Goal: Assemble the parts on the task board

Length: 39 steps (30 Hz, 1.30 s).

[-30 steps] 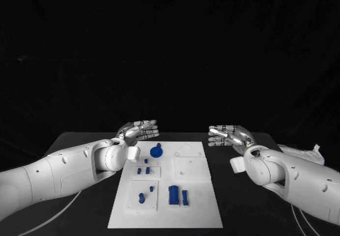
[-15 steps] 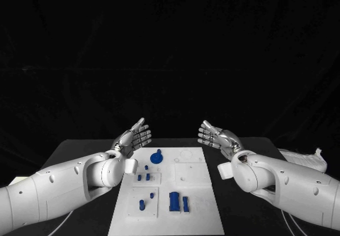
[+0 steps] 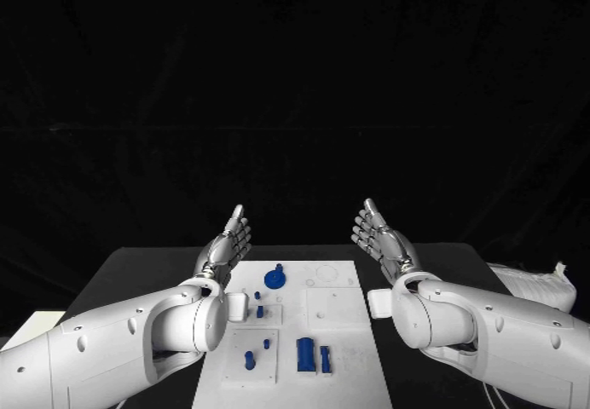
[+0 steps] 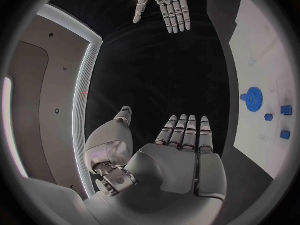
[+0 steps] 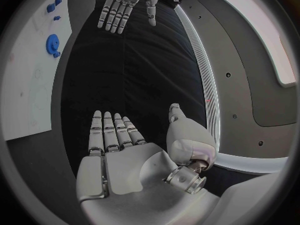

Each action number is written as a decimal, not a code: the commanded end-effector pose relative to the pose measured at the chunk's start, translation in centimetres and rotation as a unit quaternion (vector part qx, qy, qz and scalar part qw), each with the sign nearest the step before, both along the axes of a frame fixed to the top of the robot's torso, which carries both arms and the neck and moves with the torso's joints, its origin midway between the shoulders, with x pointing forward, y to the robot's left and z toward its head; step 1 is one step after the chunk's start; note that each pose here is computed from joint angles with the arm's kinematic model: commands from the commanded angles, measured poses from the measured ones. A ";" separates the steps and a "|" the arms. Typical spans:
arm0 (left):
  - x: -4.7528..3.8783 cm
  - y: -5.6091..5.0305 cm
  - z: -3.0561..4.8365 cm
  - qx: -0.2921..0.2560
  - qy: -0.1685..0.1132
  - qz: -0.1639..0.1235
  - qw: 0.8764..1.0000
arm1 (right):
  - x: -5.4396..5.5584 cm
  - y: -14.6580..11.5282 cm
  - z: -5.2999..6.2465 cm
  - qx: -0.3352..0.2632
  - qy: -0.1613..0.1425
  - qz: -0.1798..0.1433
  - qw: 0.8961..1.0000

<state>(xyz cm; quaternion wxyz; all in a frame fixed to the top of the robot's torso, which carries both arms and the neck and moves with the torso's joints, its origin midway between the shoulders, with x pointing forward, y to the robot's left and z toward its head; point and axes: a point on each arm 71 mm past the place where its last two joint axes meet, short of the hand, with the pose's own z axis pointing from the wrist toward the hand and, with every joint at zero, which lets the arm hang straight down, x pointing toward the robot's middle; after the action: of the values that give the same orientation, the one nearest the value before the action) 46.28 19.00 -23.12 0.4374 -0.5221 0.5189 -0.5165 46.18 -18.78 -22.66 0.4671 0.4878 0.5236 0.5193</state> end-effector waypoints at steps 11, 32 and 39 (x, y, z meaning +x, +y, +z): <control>-0.11 0.2 0.70 0.036 -0.043 0.030 0.998 | 0.0 -0.5 0.2 -0.003 -0.012 -0.035 0.999; -0.11 0.2 0.70 0.036 -0.043 0.030 0.998 | 0.0 -0.5 0.2 -0.003 -0.012 -0.035 0.999; -0.11 0.2 0.70 0.036 -0.043 0.030 0.998 | 0.0 -0.5 0.2 -0.003 -0.012 -0.035 0.999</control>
<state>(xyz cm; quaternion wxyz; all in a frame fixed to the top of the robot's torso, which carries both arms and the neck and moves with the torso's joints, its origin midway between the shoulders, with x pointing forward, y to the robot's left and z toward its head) 46.19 19.35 -22.67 0.4853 -0.5079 0.5059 -0.5005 46.18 -19.29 -22.59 0.4889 0.5039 0.5052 0.5018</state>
